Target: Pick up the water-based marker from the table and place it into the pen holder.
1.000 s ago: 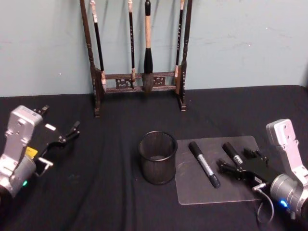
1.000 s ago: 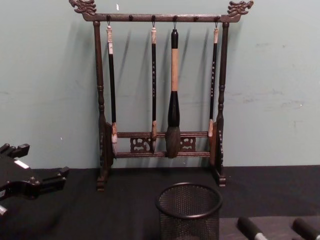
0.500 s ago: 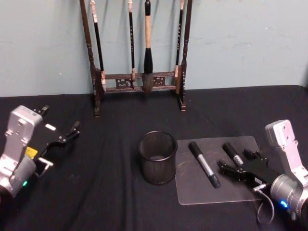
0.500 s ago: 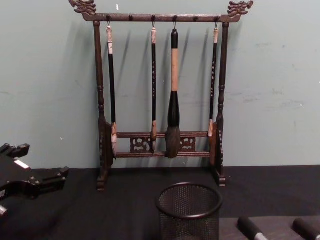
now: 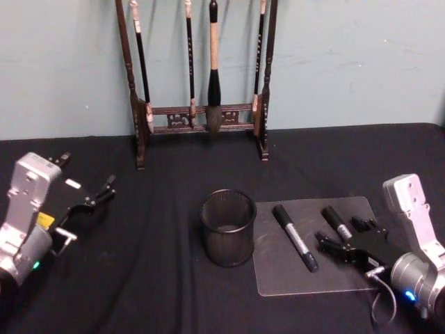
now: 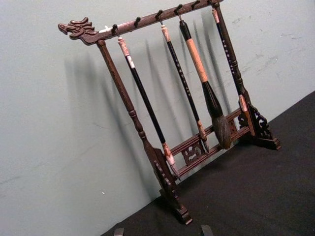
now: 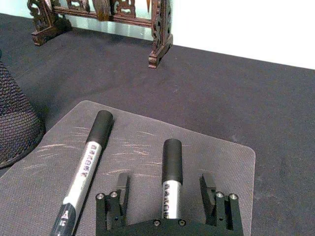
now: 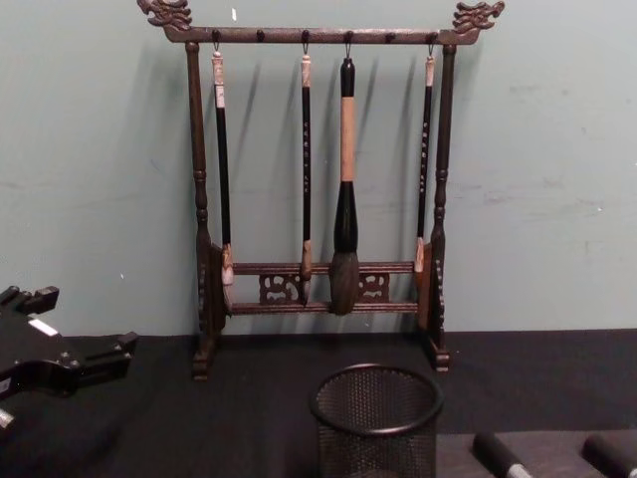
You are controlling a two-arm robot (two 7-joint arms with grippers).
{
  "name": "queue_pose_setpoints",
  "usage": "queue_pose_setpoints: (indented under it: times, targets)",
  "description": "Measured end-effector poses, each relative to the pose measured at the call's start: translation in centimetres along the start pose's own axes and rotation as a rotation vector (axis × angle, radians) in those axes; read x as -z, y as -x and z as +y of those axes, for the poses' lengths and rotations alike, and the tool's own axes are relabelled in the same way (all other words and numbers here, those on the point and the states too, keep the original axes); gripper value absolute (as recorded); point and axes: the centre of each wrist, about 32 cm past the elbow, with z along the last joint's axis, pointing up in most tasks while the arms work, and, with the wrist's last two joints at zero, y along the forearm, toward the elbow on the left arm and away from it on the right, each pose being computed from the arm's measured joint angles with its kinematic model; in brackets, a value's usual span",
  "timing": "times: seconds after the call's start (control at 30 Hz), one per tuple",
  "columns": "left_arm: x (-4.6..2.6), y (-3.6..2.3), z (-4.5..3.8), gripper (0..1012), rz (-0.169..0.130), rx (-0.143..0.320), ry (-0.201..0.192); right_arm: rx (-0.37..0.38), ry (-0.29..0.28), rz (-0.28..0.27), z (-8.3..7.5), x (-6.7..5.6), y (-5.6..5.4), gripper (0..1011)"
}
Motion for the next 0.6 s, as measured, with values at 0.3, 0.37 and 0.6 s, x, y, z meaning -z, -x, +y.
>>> queue_pose_setpoints:
  times: [0.3,0.37,0.6]
  targets:
    - [0.00,0.00,0.00,1009,0.000,0.000,0.000,-0.001,-0.001,0.001,0.00,-0.03,0.00,689]
    - [0.00,0.00,0.00,1009,0.000,0.000,0.000,-0.001,-0.001,0.001,0.00,-0.03,0.00,648]
    - [0.00,0.00,0.00,1009,0.000,0.000,0.000,-0.001,-0.002,0.001,-0.01,-0.06,0.00,270]
